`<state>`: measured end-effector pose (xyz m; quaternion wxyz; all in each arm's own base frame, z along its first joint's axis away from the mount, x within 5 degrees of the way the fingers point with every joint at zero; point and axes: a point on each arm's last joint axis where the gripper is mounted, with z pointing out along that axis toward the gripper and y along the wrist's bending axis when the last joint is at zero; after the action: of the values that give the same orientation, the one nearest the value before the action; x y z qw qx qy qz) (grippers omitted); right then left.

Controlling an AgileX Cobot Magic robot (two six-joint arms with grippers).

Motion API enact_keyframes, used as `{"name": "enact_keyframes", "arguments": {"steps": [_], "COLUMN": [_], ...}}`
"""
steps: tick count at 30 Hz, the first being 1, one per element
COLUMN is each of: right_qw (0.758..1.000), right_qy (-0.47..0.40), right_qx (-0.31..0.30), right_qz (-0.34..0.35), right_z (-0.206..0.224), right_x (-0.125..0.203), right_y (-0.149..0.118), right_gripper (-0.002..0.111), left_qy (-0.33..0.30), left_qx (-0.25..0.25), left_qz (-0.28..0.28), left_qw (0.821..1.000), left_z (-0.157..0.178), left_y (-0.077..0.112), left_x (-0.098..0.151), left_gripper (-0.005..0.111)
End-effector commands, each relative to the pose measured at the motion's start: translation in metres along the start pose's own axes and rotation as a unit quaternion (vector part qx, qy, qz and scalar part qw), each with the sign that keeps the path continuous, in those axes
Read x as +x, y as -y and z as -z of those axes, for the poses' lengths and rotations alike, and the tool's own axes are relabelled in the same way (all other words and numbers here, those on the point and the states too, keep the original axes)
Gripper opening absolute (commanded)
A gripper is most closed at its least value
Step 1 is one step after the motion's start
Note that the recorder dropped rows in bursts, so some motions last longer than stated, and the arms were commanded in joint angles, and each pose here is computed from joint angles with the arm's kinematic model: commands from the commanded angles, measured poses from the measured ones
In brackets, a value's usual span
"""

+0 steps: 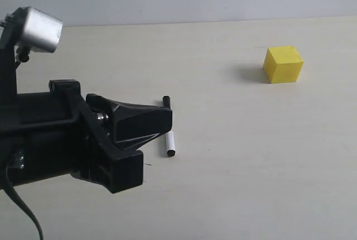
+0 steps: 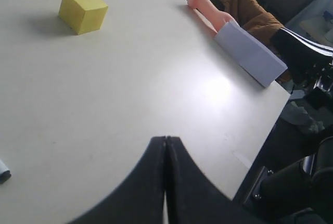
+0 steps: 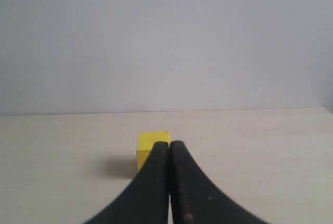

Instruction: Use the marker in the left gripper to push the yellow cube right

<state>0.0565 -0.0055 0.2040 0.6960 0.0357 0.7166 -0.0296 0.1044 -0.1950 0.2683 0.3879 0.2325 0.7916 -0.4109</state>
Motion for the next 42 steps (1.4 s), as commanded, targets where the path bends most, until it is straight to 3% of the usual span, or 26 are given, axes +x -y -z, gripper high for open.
{"name": "enact_keyframes", "arguments": {"steps": [1, 4, 10, 12, 13, 14, 15, 17, 20, 23, 26, 27, 31, 36, 42], "right_qw": [1.000, 1.000, 1.000, 1.000, 1.000, 1.000, 1.000, 1.000, 1.000, 1.000, 1.000, 1.000, 1.000, 1.000, 1.000], "right_qy": [0.004, 0.004, 0.004, 0.004, 0.004, 0.004, 0.004, 0.004, 0.004, 0.004, 0.004, 0.004, 0.004, 0.004, 0.004], "right_qx": [0.003, 0.003, 0.003, 0.003, 0.003, 0.003, 0.003, 0.003, 0.003, 0.003, 0.003, 0.003, 0.003, 0.003, 0.003], "right_qz": [0.001, 0.001, 0.001, 0.001, 0.001, 0.001, 0.001, 0.001, 0.001, 0.001, 0.001, 0.001, 0.001, 0.001, 0.001], "right_z": [0.000, 0.000, 0.000, 0.000, 0.000, 0.000, 0.000, 0.000, 0.000, 0.000, 0.000, 0.000, 0.000, 0.000, 0.000], "right_x": [0.001, 0.001, 0.001, 0.001, 0.001, 0.001, 0.001, 0.001, 0.001, 0.001, 0.001, 0.001, 0.001, 0.001, 0.001], "right_y": [0.000, 0.000, 0.000, 0.000, 0.000, 0.000, 0.000, 0.000, 0.000, 0.000, 0.000, 0.000, 0.000, 0.000, 0.000], "right_gripper": [0.000, 0.000, 0.000, 0.000, 0.000, 0.000, 0.000, 0.000, 0.000, 0.000, 0.000, 0.000, 0.000, 0.000, 0.000], "left_qy": [0.005, 0.007, -0.002, -0.037, -0.051, -0.051, -0.032, 0.032, 0.148, 0.235, 0.278, 0.304, 0.332, 0.327, 0.329], "left_qx": [0.007, 0.005, -0.005, -0.052, -0.110, -0.137, -0.195, -0.238, -0.273, -0.306, -0.310, -0.296, -0.310, -0.328, -0.325], "left_qz": [-0.080, -0.132, -0.114, -0.080, -0.025, 0.009, 0.086, 0.132, 0.152, 0.116, 0.012, -0.029, -0.007, 0.066, 0.068], "left_qw": [0.997, 0.991, 0.993, 0.995, 0.992, 0.989, 0.977, 0.962, 0.938, 0.915, 0.909, 0.905, 0.891, 0.884, 0.884], "left_z": [0.002, 0.002, 0.001, 0.001, 0.010, 0.017, 0.040, 0.076, 0.122, 0.144, 0.142, 0.144, 0.152, 0.153, 0.153], "left_y": [0.001, 0.000, -0.003, -0.014, -0.030, -0.038, -0.058, -0.079, -0.091, -0.097, -0.104, -0.098, -0.098, -0.105, -0.104], "left_x": [0.000, -0.001, 0.001, 0.006, 0.006, 0.006, 0.009, 0.018, 0.043, 0.067, 0.089, 0.084, 0.088, 0.094, 0.093], "left_gripper": [0.000, 0.000, 0.000, 0.000, 0.000, 0.000, 0.000, 0.000, 0.000, 0.000, 0.000, 0.000, 0.000, 0.000, 0.000]}}
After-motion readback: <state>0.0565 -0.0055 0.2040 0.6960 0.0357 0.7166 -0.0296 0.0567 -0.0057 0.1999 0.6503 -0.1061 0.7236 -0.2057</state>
